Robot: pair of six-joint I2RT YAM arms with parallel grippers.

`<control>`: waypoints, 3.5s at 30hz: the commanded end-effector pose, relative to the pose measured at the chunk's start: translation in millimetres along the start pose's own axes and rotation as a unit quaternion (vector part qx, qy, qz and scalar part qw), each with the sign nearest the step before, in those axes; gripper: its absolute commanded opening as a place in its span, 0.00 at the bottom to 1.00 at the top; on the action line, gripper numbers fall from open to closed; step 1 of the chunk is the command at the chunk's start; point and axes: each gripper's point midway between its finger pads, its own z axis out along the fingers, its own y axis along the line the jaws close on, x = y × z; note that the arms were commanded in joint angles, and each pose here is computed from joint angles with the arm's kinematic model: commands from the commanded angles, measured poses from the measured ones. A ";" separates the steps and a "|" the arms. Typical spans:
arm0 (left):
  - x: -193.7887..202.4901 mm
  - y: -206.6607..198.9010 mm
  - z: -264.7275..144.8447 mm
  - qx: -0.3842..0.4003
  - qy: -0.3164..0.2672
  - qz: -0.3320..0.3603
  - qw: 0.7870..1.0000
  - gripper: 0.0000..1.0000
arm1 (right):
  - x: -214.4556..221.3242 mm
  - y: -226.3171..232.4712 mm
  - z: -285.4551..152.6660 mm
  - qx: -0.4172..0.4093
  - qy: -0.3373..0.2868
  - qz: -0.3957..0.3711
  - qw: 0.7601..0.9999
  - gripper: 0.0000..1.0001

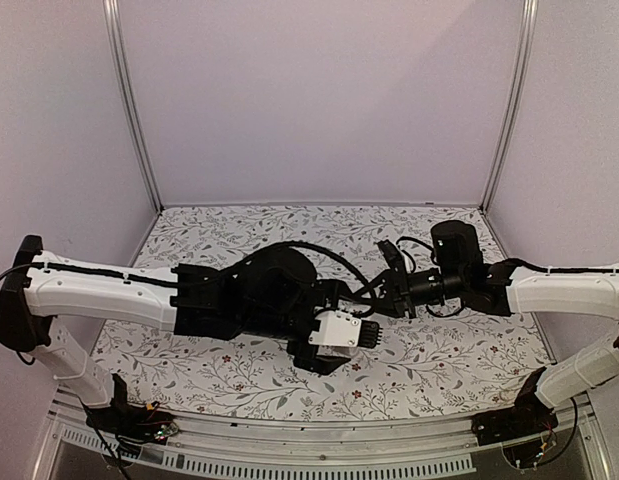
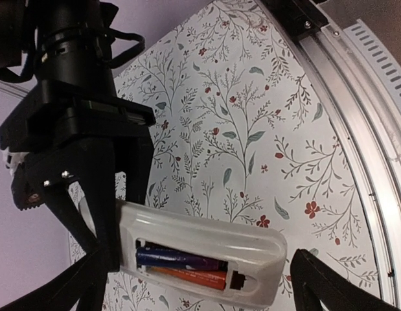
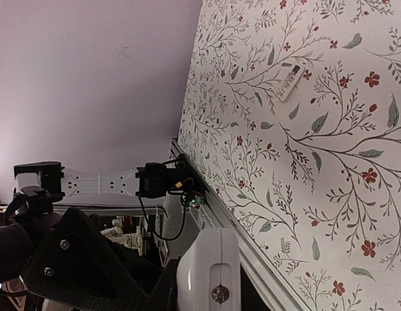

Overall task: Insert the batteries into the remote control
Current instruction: Load the battery into the battery compartment, then adjust the battery cover at the center of the board.

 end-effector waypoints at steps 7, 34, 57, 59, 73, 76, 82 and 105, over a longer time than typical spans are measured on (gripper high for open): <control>-4.9 -9.2 6.5 0.024 -0.001 0.013 1.000 0.94 | -3.2 14.8 -0.6 -0.016 -0.003 0.001 1.000 0.00; 10.2 -28.1 16.7 0.063 0.010 -0.003 0.998 0.77 | -17.7 60.9 -16.0 -0.090 -0.039 0.010 0.995 0.00; -30.0 18.7 -23.8 -0.008 -0.057 -0.067 0.996 0.88 | -16.9 35.8 -15.9 -0.061 -0.065 -0.028 0.996 0.00; -37.9 27.6 -36.9 -0.024 -0.077 -0.082 0.993 0.90 | -18.2 25.3 -15.1 -0.046 -0.071 -0.033 0.996 0.00; 79.0 92.8 -73.0 -0.137 0.028 -0.447 0.884 1.00 | -42.2 -23.1 -35.8 0.030 -0.110 -0.081 0.990 0.00; 128.7 85.9 -66.7 -0.127 0.091 -0.521 0.839 0.99 | -44.9 -28.5 -41.5 0.039 -0.112 -0.085 0.989 0.00; 208.6 74.2 -59.5 -0.129 0.170 -0.637 0.741 0.80 | -45.1 -34.1 -44.2 0.048 -0.105 -0.099 0.988 0.00; 278.2 -12.5 19.5 -0.029 0.301 -0.702 0.645 0.69 | -37.6 -52.7 -40.4 0.067 -0.084 -0.088 0.990 0.00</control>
